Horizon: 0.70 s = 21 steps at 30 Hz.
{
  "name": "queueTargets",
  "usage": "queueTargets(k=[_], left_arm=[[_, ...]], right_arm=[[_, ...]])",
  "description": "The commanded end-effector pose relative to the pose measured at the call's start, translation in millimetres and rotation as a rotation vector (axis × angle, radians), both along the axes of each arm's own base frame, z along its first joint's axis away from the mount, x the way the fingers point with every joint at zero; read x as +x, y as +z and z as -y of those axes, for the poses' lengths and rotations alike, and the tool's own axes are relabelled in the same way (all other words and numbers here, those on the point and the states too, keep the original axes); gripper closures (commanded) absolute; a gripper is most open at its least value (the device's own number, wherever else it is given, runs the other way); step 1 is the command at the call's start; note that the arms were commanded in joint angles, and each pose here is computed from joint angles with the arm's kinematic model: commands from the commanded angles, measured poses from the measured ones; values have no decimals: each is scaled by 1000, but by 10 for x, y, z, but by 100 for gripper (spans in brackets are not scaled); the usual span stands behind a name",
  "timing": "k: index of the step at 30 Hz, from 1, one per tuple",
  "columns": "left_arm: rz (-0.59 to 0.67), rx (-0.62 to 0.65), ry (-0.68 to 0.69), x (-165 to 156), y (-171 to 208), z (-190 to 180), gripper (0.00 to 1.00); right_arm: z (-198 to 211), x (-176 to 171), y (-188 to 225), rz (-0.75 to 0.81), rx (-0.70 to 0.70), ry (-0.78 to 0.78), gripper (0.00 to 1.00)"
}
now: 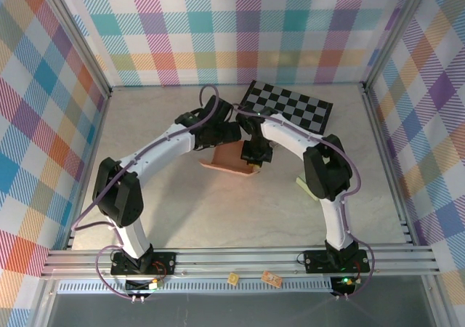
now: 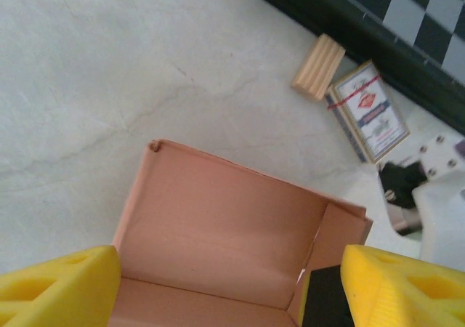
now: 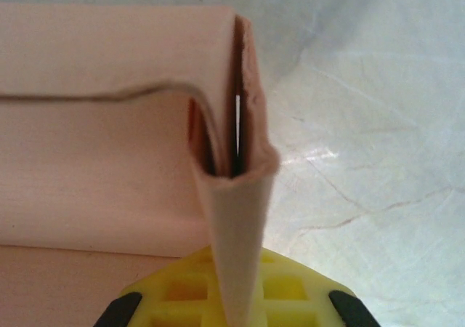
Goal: Fold the paper box
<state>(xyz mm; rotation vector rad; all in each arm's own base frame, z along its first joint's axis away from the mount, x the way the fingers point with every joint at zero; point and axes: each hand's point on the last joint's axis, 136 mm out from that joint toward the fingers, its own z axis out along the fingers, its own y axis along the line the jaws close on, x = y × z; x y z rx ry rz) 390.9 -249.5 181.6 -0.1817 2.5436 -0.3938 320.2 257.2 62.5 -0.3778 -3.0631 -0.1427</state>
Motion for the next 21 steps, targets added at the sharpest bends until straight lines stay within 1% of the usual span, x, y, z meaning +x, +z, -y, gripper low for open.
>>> queueTargets(k=[1,5,6,9,10,11,15,17,21], left_arm=[[82,-54,100,102,469,-231,21],[154,-131,172,141,827,-373,13],[165,-142,194,136,882,-412,10],[181,-190,251,128,986,-532,9],[176,-208,276,125,1004,-578,4],[166,-226,300,126,1012,-617,3],[106,-314,346,117,984,-667,0],[83,-334,344,80,949,-679,0],[94,-380,371,16,844,-808,0]], right_arm=[[5,-221,28,-124,14,-245,100],[-89,-263,67,-181,106,-482,100],[-114,-264,81,-191,116,-523,100],[-174,-282,79,-242,125,-649,100],[-183,-301,55,-263,120,-694,100],[-198,-299,30,-273,126,-731,100],[-238,-280,-49,-292,131,-839,100],[-281,-261,-103,-307,144,-872,100],[-327,-222,-158,-314,140,-881,100]])
